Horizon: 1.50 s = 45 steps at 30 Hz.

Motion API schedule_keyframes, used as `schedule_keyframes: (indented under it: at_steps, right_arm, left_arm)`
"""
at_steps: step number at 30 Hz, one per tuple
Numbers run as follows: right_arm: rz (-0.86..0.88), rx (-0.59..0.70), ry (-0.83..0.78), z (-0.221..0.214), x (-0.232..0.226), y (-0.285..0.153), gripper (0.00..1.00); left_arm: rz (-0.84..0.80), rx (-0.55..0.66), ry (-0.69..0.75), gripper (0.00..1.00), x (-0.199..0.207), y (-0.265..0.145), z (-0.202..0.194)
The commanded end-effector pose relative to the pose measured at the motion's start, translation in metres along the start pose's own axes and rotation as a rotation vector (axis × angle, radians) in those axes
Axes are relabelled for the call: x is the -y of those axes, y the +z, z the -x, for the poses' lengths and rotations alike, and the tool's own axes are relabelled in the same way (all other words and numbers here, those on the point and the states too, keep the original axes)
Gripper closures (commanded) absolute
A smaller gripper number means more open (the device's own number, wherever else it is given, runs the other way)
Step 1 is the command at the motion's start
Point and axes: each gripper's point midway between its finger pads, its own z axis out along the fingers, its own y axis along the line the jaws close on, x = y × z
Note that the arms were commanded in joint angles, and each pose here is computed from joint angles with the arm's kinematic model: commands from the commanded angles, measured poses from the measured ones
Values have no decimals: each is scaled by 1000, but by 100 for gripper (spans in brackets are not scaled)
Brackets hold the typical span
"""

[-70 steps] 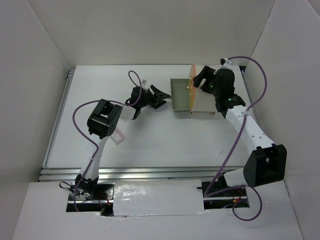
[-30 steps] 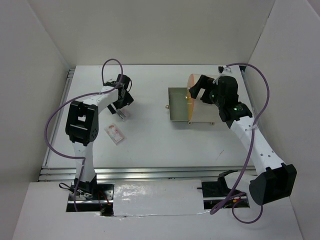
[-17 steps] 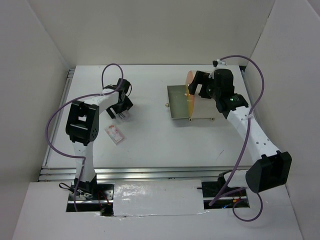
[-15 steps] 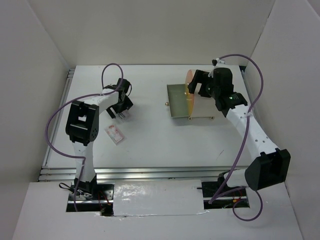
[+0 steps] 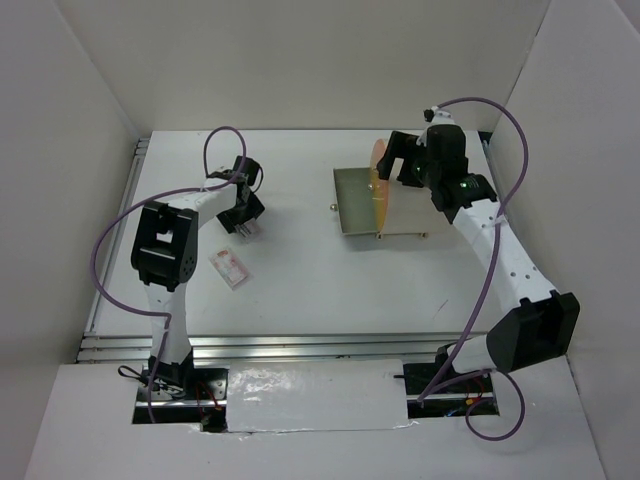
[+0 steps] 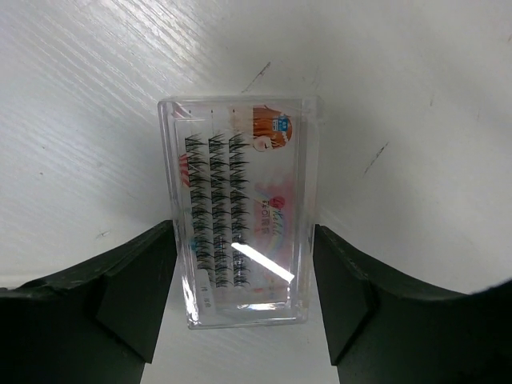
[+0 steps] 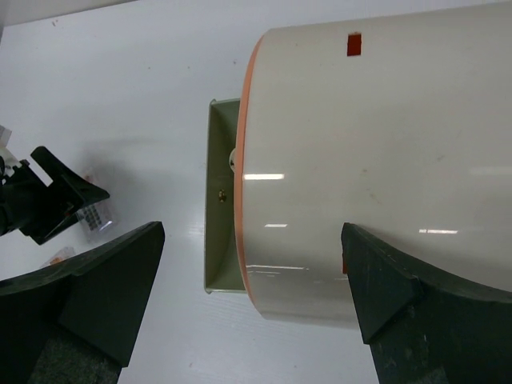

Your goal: Organize the makeup

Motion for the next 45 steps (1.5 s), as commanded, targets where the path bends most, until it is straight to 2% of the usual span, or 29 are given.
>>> schedule_keyframes:
  at_steps: [1, 5, 7, 8, 10, 11, 13, 19, 23, 26, 31, 34, 35, 36, 38, 45]
  right_arm:
    - [14, 32, -44, 25, -10, -8, 0]
    - [-22, 0, -45, 21, -6, -11, 0]
    - [-29, -1, -46, 20, -5, -11, 0]
    - [-43, 4, -44, 22, -3, -13, 0]
    - [-50, 12, -37, 23, -2, -16, 0]
    - [-46, 36, -31, 28, -4, -23, 0]
    - [-28, 84, -20, 39, -8, -38, 0]
    - [61, 165, -1, 56, -25, -83, 0]
    - [104, 229, 6, 65, -31, -116, 0]
    - [113, 252, 11, 67, -31, -131, 0]
    - [184, 260, 17, 61, -41, -145, 0]
    - [232, 236, 20, 53, -48, -145, 0]
    - [248, 231, 18, 51, -50, -146, 0]
    - [252, 227, 21, 49, -51, -146, 0]
    - [261, 219, 12, 46, -51, -146, 0]
    - [242, 232, -5, 49, -48, -154, 0]
  left_arm:
    - [-22, -13, -11, 22, 2, 4, -3]
    - [-26, -12, -9, 36, 2, 6, -3]
    - [-33, -22, -5, 40, 3, 8, -7]
    - [-43, -20, -8, 47, 5, 8, -5]
    - [-49, -25, -10, 55, 6, 8, -6]
    - [-56, -25, -9, 64, 8, 8, -6]
    - [-60, -29, -6, 74, 8, 8, -7]
    - [-96, -24, 2, 87, 13, -2, -2]
    - [-181, -2, 11, 90, 24, -27, 6]
    - [-318, 29, 61, 90, 52, -65, 9]
    - [-733, 104, 284, 88, 149, -160, 0]
    - [-984, 47, 317, 86, 192, -206, -21]
    - [-1057, 47, 301, 86, 207, -214, -20]
    - [-1123, -10, 285, 86, 215, -222, -28]
    - [-1190, -39, 250, 84, 233, -226, -31]
    - [-1282, -138, 240, 76, 268, -216, -57]
